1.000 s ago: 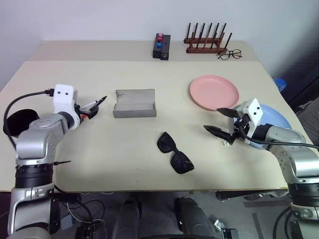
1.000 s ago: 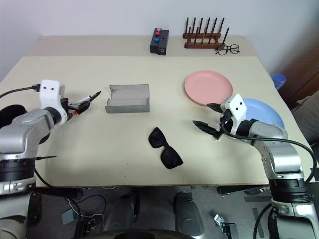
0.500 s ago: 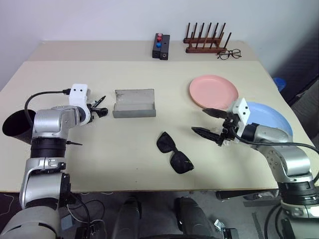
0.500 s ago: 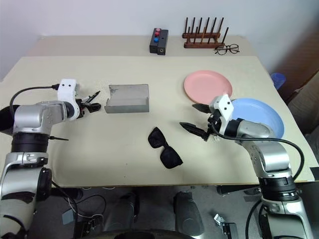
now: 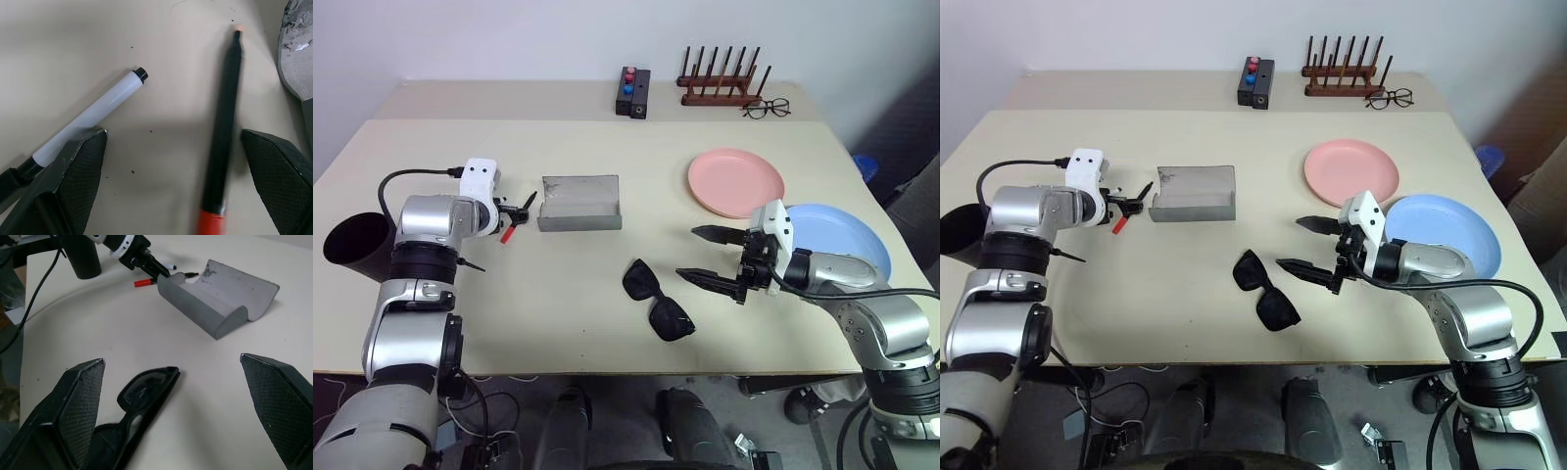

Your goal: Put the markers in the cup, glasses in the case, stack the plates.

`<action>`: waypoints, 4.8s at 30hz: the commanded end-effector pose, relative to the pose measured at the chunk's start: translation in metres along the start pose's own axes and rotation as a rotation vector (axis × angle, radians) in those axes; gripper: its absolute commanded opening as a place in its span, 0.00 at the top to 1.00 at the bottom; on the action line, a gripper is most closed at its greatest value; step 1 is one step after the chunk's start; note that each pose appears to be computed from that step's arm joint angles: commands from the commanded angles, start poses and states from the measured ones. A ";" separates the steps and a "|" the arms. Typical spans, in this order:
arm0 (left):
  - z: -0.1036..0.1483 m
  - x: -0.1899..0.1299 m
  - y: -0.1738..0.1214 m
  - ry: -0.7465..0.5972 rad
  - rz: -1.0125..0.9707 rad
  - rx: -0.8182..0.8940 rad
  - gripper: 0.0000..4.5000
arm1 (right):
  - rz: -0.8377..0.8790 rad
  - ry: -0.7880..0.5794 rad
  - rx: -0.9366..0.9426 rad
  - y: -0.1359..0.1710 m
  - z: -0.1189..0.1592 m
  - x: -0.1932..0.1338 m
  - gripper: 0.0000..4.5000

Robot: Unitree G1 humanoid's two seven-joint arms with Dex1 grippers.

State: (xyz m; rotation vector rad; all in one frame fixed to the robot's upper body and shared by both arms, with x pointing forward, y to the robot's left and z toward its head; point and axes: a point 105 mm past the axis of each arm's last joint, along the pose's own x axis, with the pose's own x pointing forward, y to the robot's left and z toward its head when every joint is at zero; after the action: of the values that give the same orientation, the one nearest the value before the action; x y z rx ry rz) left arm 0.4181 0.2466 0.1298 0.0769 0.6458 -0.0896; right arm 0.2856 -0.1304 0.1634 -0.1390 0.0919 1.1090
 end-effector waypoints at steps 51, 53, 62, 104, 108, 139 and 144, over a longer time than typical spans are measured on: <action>0.073 -0.161 0.067 -1.033 0.583 -0.035 0.99 | 0.039 -0.128 -0.005 0.007 0.026 0.022 0.00; 0.058 -0.187 0.083 -1.084 0.678 -0.051 0.99 | 0.070 -0.191 0.024 0.011 0.037 0.030 0.00; 0.011 -0.222 0.083 -1.135 0.752 -0.081 0.99 | 0.191 -0.235 0.050 0.031 0.047 0.055 0.00; -0.045 -0.186 0.077 -1.008 0.857 -0.155 0.99 | 0.257 -0.295 0.072 0.050 0.059 0.068 0.00; -0.045 -0.185 0.077 -1.003 0.860 -0.160 0.99 | 0.257 -0.292 0.073 0.050 0.059 0.069 0.00; 0.000 -0.179 0.052 -1.082 0.645 -0.130 0.10 | 0.253 -0.283 0.079 0.049 0.052 0.068 0.00; 0.035 -0.148 0.037 -0.885 0.478 0.012 0.05 | 0.253 -0.281 0.078 0.047 0.051 0.069 0.00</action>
State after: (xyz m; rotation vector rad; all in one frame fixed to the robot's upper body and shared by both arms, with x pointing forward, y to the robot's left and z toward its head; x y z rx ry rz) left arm 0.3177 0.2900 0.2513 0.1773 -0.3439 0.3517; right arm 0.2780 -0.0428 0.1921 0.1206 -0.0540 1.3452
